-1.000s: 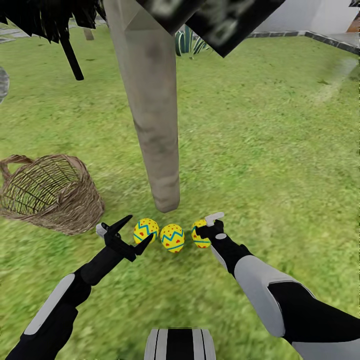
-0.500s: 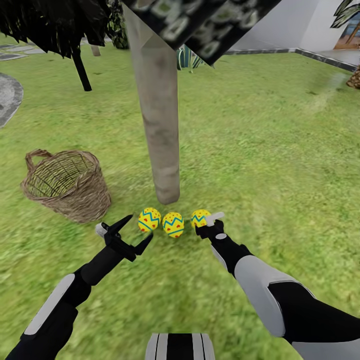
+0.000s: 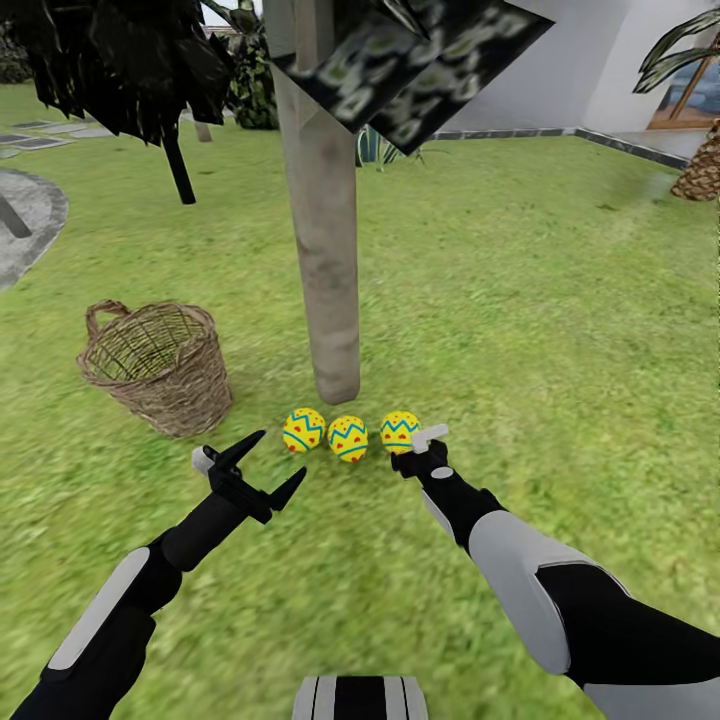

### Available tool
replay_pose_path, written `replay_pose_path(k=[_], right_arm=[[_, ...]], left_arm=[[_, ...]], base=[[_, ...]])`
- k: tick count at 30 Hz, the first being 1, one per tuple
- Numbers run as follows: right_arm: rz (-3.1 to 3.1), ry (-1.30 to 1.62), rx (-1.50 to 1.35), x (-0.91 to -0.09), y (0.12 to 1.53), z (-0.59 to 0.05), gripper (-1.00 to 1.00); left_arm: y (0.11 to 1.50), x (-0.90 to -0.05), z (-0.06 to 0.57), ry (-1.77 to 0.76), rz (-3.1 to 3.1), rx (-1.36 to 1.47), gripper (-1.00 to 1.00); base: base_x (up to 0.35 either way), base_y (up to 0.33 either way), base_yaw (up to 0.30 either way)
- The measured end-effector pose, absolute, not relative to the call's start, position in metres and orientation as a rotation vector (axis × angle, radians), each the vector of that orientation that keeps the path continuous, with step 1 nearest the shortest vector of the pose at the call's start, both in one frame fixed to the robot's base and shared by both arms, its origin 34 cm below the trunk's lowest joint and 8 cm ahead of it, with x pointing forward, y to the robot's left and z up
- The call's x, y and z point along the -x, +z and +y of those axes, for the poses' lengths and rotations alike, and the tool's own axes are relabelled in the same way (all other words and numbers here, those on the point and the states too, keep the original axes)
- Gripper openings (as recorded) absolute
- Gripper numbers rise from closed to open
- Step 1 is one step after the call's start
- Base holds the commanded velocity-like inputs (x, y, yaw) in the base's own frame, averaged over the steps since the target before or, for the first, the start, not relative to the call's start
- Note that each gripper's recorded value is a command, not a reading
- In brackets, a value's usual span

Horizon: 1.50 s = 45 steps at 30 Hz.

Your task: Take the three Easter eggs out of the wicker basket on the lawn in the garden, then place them on the lawn next to a single tree (choose any tree) so that all three eggs are next to the same tree and none are left in the basket.

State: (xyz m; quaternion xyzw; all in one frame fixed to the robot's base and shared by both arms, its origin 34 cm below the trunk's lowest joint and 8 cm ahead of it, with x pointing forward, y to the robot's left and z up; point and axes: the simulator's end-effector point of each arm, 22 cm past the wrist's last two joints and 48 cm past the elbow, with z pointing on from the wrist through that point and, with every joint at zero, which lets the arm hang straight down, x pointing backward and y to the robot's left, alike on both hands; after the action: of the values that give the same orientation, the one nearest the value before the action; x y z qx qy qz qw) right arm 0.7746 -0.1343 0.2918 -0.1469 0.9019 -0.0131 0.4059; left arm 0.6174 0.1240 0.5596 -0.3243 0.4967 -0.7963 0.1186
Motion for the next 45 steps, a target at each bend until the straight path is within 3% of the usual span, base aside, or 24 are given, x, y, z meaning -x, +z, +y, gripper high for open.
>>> replay_pose_path(k=[9, 18, 28, 34, 45], right_arm=[[2.251, -0.044, 0.358, -0.778, 0.313, -0.139, 1.0], [2.355, -0.061, 0.341, -0.759, 0.312, -0.146, 1.0], [2.531, -0.054, 0.34, -0.668, 0.259, -0.15, 1.0], [2.525, -0.06, 0.346, -0.66, 0.264, -0.151, 1.0], [2.492, -0.056, 0.342, -0.664, 0.287, -0.148, 1.0]], left_arm=[[0.541, -0.626, 0.145, -2.246, 1.441, 1.05, 1.0], [0.53, -0.614, 0.118, -2.212, 1.614, 1.068, 1.0], [0.504, -0.594, 0.182, -1.951, 1.878, 0.991, 1.0], [0.477, -0.584, 0.206, -1.734, 2.064, 0.905, 1.0], [0.458, -0.577, 0.222, -1.673, 2.088, 0.993, 1.0]], base=[[0.0, 0.0, 0.0], [0.0, 0.0, 0.0], [0.0, 0.0, 0.0], [0.0, 0.0, 0.0], [0.0, 0.0, 0.0]])
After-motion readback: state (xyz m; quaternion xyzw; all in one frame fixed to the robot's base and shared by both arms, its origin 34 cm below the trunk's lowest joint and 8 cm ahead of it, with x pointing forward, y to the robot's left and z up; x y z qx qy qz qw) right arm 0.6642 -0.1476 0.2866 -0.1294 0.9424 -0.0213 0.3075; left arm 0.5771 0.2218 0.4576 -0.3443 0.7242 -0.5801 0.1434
